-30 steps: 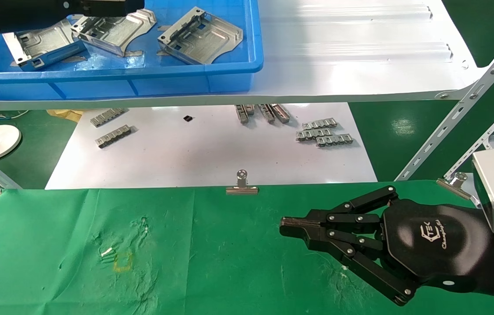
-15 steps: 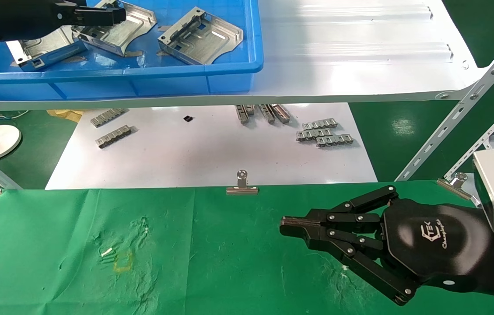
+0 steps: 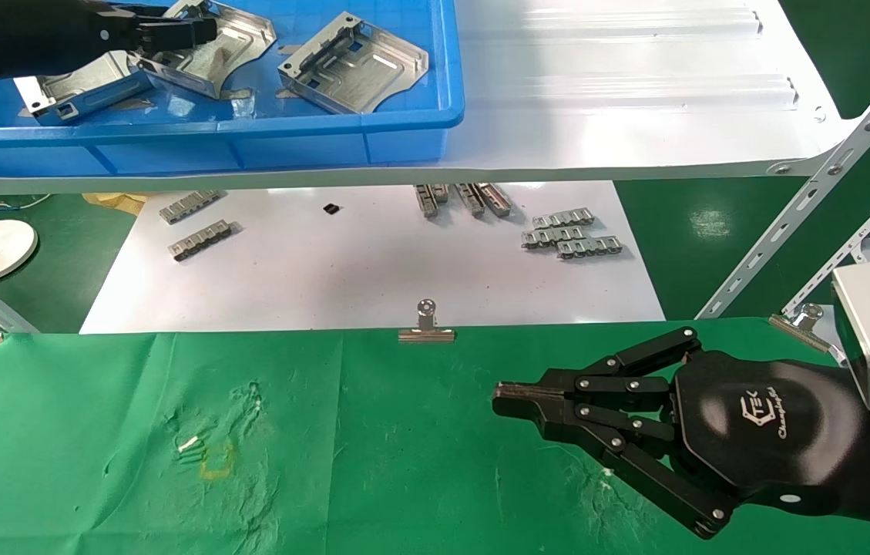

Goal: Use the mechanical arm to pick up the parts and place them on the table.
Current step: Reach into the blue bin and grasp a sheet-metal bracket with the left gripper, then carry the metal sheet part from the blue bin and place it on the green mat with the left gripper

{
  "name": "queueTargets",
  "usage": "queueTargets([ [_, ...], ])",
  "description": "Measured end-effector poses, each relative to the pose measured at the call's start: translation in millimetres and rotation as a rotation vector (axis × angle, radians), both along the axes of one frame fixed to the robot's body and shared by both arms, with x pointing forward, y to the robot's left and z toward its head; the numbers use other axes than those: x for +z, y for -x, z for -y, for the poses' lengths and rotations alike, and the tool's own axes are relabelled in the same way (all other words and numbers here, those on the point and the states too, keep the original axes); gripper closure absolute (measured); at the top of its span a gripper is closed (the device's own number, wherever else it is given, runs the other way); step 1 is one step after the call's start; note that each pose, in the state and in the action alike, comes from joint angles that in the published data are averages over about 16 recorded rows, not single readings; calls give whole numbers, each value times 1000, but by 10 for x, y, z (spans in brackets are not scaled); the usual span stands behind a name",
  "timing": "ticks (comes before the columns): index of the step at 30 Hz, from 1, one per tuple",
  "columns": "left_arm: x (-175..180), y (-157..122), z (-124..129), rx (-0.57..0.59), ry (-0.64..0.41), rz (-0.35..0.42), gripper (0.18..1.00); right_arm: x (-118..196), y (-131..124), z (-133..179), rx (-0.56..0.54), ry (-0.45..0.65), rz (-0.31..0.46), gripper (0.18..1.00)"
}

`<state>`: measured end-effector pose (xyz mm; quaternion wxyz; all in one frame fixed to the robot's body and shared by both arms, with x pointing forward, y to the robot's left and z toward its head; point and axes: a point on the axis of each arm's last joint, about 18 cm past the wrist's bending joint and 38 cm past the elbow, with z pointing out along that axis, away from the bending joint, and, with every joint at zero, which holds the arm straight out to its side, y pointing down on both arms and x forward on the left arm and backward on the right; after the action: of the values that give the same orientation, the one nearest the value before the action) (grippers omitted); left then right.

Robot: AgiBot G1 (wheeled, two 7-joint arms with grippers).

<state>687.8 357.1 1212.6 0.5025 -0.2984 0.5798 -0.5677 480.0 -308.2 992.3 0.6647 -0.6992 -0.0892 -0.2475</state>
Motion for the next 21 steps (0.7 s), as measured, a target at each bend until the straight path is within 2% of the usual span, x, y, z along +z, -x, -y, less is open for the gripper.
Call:
queueTargets([
  [12,27,12,-23,1,18,-4,778,0,0,0,0,0,0,988],
  [17,80,90,-11,-45,32,16,853,0,0,0,0,0,0,988],
  [21,140,234,28,-127,21,55,887,0,0,0,0,0,0,987],
])
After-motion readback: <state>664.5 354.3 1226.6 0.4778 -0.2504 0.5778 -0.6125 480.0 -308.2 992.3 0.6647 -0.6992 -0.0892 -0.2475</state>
